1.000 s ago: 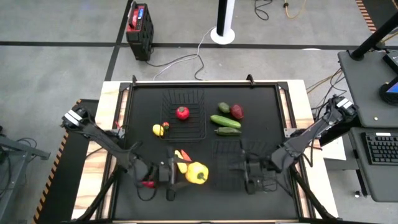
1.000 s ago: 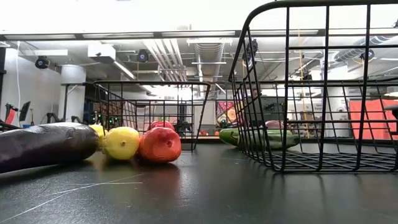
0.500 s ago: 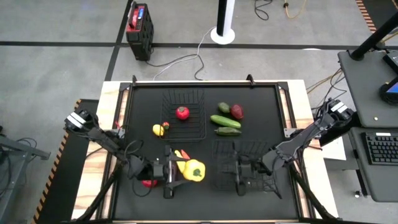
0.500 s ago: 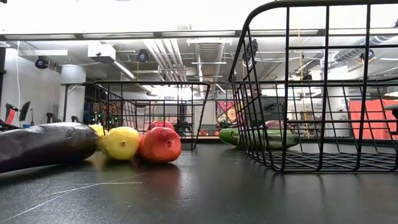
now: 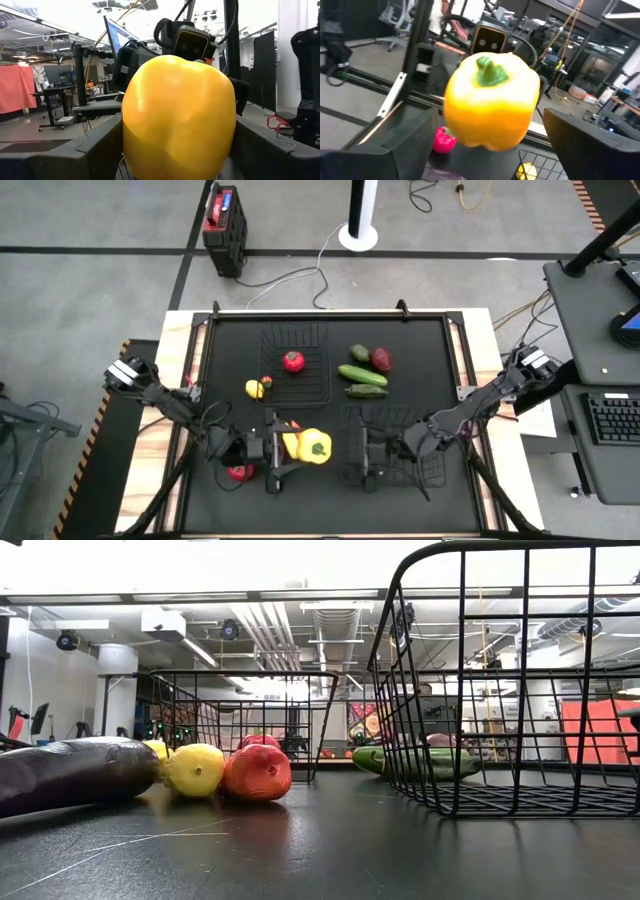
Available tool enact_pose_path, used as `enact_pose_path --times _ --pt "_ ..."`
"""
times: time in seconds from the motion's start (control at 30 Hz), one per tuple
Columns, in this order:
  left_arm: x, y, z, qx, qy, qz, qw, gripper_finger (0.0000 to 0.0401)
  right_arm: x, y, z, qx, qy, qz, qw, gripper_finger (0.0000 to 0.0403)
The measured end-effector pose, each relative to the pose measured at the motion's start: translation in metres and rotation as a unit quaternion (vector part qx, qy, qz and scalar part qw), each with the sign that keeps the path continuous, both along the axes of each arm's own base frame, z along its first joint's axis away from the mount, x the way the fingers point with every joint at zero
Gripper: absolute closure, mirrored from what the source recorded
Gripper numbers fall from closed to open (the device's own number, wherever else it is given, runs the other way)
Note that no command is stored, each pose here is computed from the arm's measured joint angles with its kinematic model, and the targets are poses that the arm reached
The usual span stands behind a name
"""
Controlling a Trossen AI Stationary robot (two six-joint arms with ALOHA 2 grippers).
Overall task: Sort produce into baskets
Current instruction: Put the yellow bell pepper into the bottom black wire basket
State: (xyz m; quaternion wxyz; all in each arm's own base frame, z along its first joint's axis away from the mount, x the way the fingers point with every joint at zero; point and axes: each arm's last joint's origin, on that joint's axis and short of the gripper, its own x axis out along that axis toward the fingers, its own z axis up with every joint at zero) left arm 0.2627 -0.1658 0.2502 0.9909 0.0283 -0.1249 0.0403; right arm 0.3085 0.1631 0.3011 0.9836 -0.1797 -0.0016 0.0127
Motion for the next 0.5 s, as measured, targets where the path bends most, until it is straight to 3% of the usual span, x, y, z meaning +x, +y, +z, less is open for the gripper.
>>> enact_pose_path --times 0.5 --pt "0.000 0.002 0.003 -0.010 -0.013 0.004 1.000 0.0104 0.015 -0.008 0.009 0.019 -0.010 -0.015 1.000 0.0058"
